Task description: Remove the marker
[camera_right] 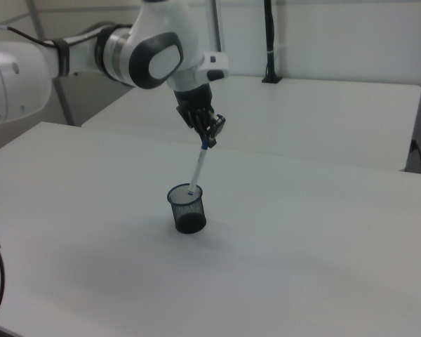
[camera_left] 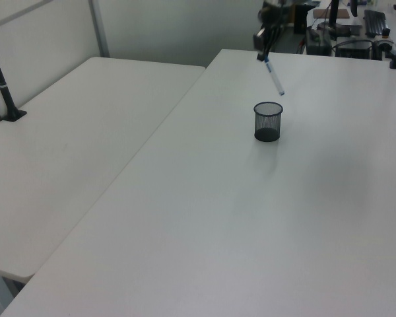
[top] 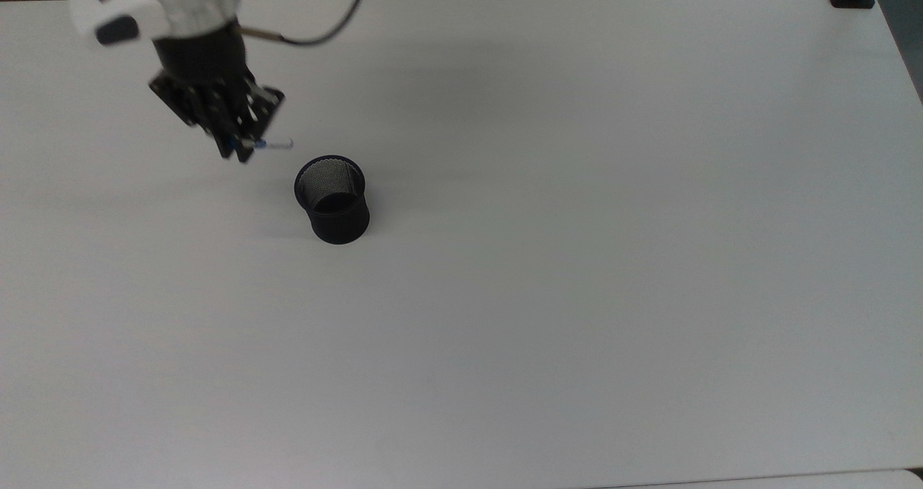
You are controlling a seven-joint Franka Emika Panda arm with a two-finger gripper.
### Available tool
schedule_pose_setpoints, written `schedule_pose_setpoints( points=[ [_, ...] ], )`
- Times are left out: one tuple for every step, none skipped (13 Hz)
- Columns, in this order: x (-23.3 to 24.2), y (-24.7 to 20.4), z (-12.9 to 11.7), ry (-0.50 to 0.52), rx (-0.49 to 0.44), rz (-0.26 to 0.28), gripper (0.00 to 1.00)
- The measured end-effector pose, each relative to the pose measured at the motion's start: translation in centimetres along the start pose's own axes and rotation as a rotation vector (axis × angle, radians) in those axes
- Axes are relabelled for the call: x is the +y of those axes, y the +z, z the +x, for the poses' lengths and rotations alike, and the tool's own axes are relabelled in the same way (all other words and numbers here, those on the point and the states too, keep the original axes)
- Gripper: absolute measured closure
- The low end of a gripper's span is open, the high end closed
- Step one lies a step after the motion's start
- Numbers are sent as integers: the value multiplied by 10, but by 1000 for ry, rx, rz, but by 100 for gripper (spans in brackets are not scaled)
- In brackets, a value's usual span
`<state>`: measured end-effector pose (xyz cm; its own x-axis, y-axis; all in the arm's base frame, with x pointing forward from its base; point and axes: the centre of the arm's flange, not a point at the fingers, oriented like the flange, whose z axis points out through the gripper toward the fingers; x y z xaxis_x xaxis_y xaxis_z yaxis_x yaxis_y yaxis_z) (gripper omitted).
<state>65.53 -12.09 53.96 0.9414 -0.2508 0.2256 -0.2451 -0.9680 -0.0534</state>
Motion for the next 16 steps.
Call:
schedule_pose_setpoints(
  points=[
    [12, -15, -6, -21, -20, 21, 82],
    [20, -26, -12, -47, -47, 38, 82],
    [24, -34, -18, -70, -73, 50, 82],
    [23, -37, -24, -94, -107, 59, 82],
    [18, -35, -30, -124, -152, 67, 82],
    [7, -26, -41, -179, -235, 80, 82],
    [-7, -14, -51, -236, -322, 94, 82],
    [-23, 1, -60, -280, -391, 104, 82],
    [-37, 18, -65, -307, -437, 107, 82],
    [-50, 36, -68, -329, -469, 107, 82],
    [-65, 52, -71, -355, -498, 106, 82],
    [-82, 68, -75, -384, -525, 102, 82],
    [-99, 82, -80, -417, -549, 87, 82],
    [-118, 95, -86, -458, -573, 62, 82],
    [-141, 111, -95, -501, -601, 41, 82],
    [-163, 130, -104, -528, -627, 22, 82]
  ],
)
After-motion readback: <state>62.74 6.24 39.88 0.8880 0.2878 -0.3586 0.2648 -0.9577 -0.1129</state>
